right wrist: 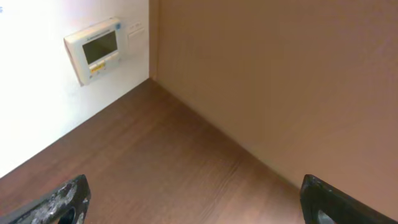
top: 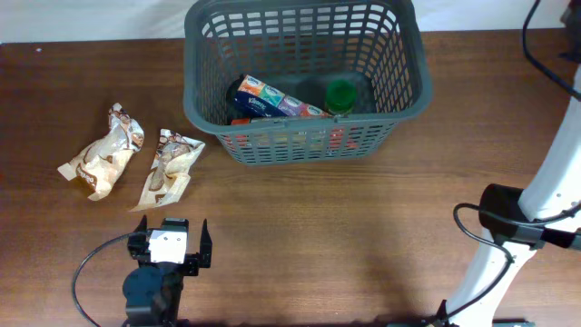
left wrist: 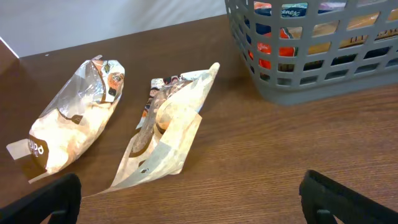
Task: Pack container
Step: 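Open the right gripper and withdraw it to the right side, then reach the left gripper to the clear dried-mushroom bags and grasp them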
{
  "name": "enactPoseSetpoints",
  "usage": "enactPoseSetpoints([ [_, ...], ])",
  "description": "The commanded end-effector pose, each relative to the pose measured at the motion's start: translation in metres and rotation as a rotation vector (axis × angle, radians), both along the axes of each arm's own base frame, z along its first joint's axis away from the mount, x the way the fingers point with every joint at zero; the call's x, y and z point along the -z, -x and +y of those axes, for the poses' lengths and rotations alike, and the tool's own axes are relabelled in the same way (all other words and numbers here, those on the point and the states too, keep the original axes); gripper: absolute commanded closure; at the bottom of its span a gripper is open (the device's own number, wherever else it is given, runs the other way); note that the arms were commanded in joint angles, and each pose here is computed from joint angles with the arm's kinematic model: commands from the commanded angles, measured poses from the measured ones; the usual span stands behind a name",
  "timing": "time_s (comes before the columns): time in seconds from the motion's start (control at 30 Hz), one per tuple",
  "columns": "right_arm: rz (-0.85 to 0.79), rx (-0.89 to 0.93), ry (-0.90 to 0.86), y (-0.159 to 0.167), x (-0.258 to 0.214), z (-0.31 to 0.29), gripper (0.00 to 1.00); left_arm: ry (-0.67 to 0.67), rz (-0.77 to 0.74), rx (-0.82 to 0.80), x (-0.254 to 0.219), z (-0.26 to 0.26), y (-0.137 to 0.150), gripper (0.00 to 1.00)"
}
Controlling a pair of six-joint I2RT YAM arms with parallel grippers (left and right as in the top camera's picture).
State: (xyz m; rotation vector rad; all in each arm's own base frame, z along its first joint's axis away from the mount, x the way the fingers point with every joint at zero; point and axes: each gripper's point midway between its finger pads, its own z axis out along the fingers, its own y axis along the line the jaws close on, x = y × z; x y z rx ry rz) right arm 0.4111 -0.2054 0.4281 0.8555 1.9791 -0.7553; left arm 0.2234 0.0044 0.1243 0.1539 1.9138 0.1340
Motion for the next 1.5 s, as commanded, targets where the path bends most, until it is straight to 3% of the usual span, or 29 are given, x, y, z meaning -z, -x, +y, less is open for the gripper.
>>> enactPoseSetpoints([
  [0.0,-0.053,-0.01,-0.027,0.005,-0.009,0.003,0.01,-0.012,-0.002,0.009,0.001,0.0,0.0,0.01],
  [0.77,-0.053,-0.009,-0.026,0.005,-0.009,0.003,0.01,-0.045,-0.001,-0.037,0.001,0.009,0.0,0.01],
  [1.07,-0.053,-0.009,-0.026,0.005,-0.009,0.003,0.01,0.007,-0.128,-0.1,-0.041,0.017,-0.004,0.01],
  [1.3,-0.053,-0.009,-0.026,0.005,-0.009,0.003,0.01,0.038,0.047,-0.116,-0.059,0.017,0.0,0.01],
  [1.47,-0.053,-0.009,-0.026,0.005,-0.009,0.003,0.01,0.036,0.149,-0.114,-0.092,0.017,-0.025,0.01],
])
